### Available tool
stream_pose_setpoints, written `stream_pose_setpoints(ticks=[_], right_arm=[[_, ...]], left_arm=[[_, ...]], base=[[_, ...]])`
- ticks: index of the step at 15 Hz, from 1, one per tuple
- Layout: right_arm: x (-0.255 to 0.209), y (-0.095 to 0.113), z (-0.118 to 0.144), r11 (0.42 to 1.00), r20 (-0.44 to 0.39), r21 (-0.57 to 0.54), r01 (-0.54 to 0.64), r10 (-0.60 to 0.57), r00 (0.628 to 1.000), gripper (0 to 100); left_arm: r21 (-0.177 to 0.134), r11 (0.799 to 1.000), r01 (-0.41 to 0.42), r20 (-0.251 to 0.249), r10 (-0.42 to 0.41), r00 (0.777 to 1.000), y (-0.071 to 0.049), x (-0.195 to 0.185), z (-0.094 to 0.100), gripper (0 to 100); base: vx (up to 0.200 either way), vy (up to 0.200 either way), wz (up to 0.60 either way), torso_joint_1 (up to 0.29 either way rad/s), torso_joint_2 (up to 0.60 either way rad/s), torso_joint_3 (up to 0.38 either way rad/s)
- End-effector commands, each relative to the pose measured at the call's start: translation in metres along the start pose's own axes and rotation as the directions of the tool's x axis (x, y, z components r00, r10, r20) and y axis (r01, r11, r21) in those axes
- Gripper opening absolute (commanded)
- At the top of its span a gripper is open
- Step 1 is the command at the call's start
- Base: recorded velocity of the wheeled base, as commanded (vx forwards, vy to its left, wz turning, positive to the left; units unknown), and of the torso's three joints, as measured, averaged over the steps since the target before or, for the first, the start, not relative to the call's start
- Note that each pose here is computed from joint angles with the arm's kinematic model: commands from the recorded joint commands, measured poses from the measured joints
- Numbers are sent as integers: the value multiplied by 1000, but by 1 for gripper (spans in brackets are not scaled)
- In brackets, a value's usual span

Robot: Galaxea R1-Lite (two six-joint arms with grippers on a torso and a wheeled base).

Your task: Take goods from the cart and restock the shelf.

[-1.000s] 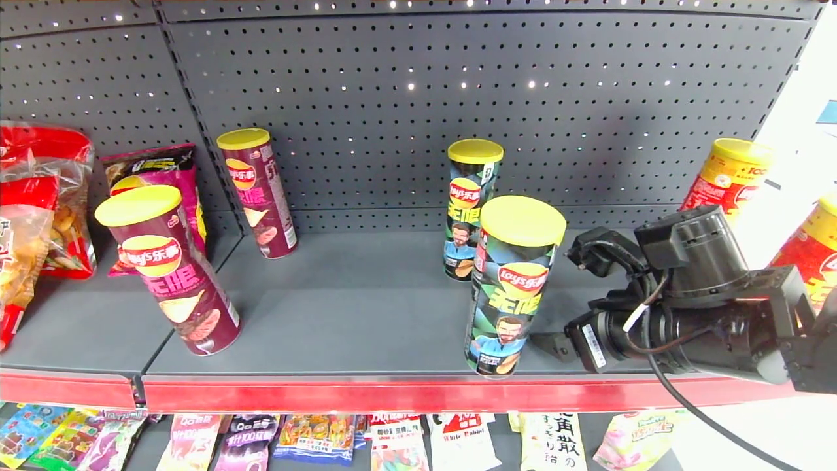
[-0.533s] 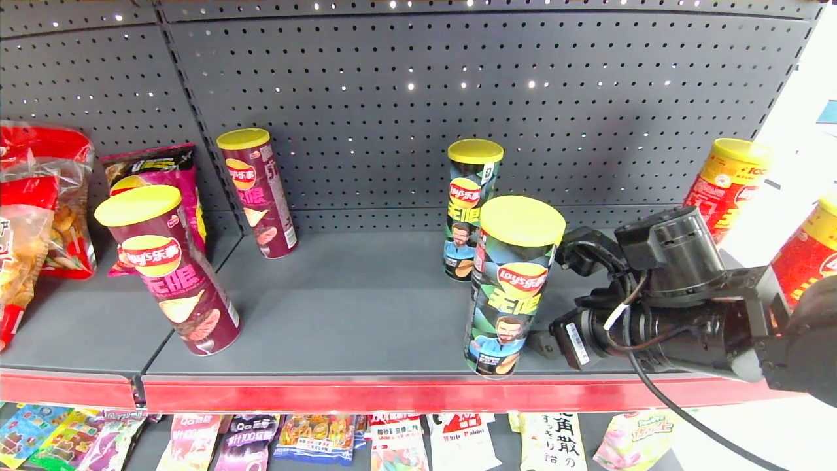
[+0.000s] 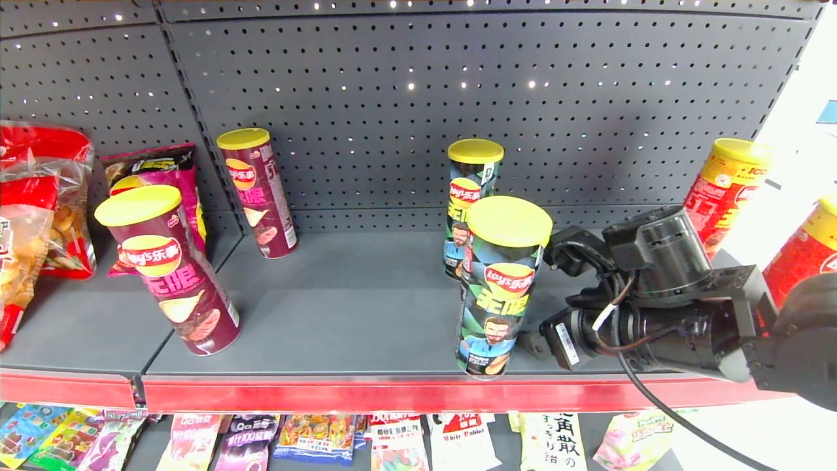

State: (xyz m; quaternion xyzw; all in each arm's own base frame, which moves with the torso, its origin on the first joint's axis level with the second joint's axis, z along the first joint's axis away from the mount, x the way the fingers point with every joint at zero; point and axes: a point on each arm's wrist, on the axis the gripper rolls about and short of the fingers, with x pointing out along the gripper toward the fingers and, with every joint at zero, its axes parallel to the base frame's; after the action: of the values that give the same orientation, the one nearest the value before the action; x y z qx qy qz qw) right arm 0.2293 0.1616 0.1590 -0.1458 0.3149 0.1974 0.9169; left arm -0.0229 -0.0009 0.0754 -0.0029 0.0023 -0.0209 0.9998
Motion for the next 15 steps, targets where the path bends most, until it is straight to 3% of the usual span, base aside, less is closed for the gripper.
stream_pose_setpoints(ticks=[1,15], right_arm=[[0,3,1,1000,2,-6,-7,7,1000,100],[7,11,8,999,46,-26,-25,26,999,100]], left_arm=[[0,1000,1,0,-1,1000,0,0,0,100],[0,1000,0,0,0,1000,0,0,0,100]], base=[[0,0,0,0,0,0],[0,0,0,0,0,0]])
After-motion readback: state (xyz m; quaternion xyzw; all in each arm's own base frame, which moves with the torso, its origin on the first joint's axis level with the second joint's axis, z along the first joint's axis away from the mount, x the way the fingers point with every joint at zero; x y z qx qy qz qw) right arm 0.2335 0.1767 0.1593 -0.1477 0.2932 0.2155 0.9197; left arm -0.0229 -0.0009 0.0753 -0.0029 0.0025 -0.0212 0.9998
